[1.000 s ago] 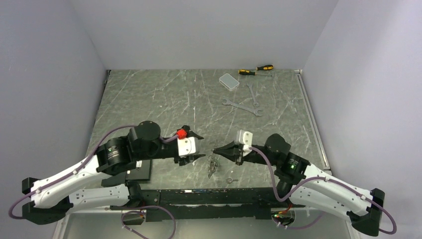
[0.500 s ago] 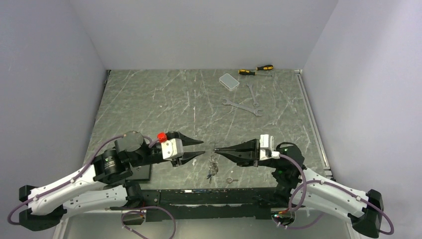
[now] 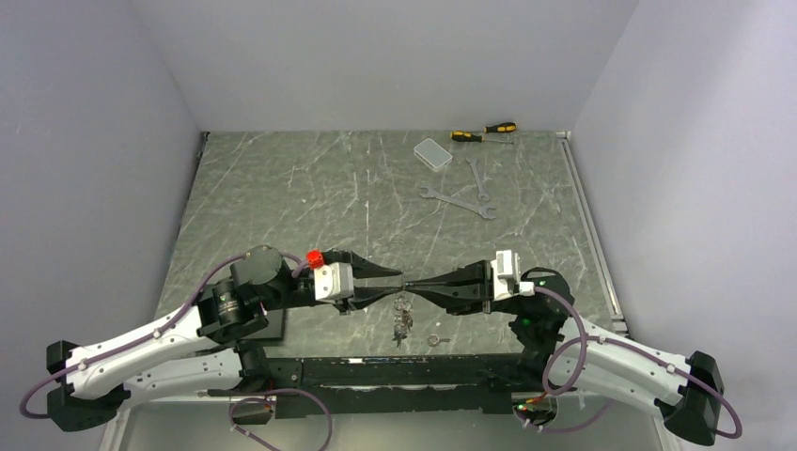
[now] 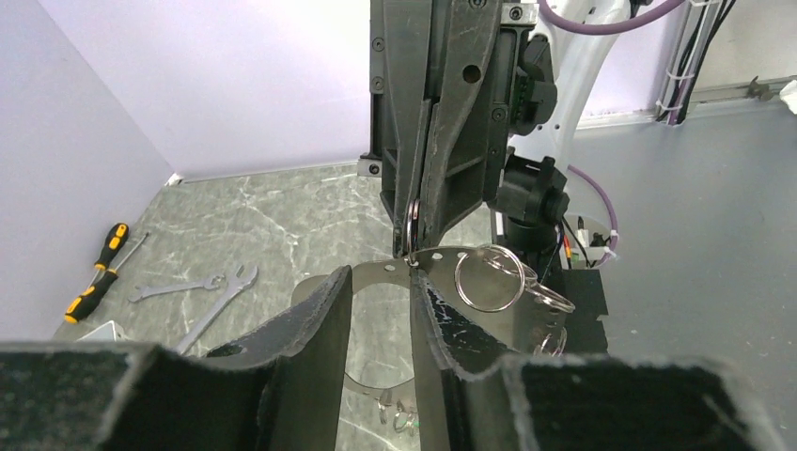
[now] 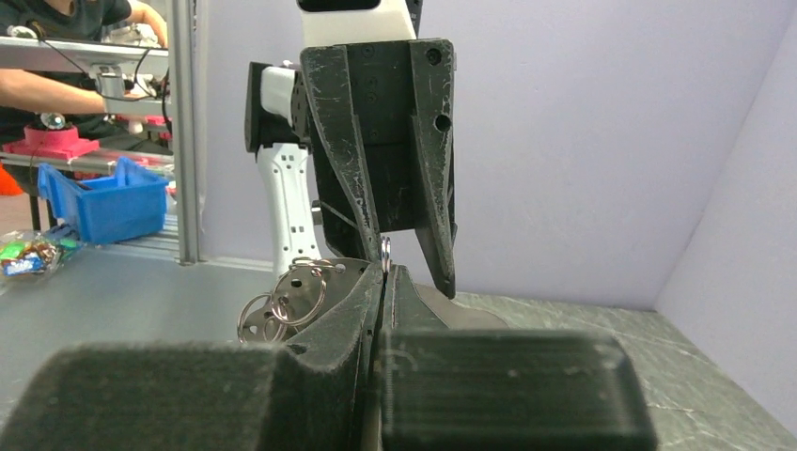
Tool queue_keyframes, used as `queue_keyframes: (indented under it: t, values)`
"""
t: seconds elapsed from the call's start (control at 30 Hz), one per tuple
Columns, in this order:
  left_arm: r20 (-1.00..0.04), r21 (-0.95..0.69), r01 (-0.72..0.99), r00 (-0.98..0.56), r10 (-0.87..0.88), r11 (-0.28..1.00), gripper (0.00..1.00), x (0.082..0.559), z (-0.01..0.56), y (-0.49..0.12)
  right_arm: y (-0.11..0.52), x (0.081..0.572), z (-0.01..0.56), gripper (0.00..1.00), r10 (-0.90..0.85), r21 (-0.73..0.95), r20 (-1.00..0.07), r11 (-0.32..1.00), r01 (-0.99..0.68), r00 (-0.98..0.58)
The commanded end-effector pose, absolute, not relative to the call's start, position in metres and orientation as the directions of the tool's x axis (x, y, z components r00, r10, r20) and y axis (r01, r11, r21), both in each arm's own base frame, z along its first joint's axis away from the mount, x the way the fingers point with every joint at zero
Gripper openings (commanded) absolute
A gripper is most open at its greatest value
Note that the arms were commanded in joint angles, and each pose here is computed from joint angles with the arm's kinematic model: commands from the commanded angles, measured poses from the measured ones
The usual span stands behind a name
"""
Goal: Put the keys on the keyring
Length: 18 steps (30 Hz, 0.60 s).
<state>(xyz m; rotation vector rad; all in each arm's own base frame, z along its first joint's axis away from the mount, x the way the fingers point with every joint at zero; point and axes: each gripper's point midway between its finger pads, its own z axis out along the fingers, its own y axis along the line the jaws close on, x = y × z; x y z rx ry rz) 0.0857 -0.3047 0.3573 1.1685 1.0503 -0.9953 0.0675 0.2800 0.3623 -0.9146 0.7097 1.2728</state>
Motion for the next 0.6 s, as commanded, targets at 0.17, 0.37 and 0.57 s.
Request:
queue_keyframes:
  t: [0.17,0.37,0.57]
  values:
    - [-0.958,0.223,0.971,0.234,-0.166,0.080,0.31,0.075,0.380,-0.310,0.271,0.057,0.395,0.00,0.564,-0.215,-0.802,0.033,-0.976,0.196]
    - [-0.959,0.223,0.973,0.229,-0.169,0.057,0.29,0.072,0.379,-0.314,0.274,0.059,0.393,0.00,0.557,-0.202,-0.809,0.031,-0.979,0.185]
    - [-0.959,0.218,0.974,0.225,-0.174,0.056,0.29,0.072,0.379,-0.313,0.280,0.069,0.390,0.00,0.526,-0.170,-0.832,0.058,-0.984,0.175]
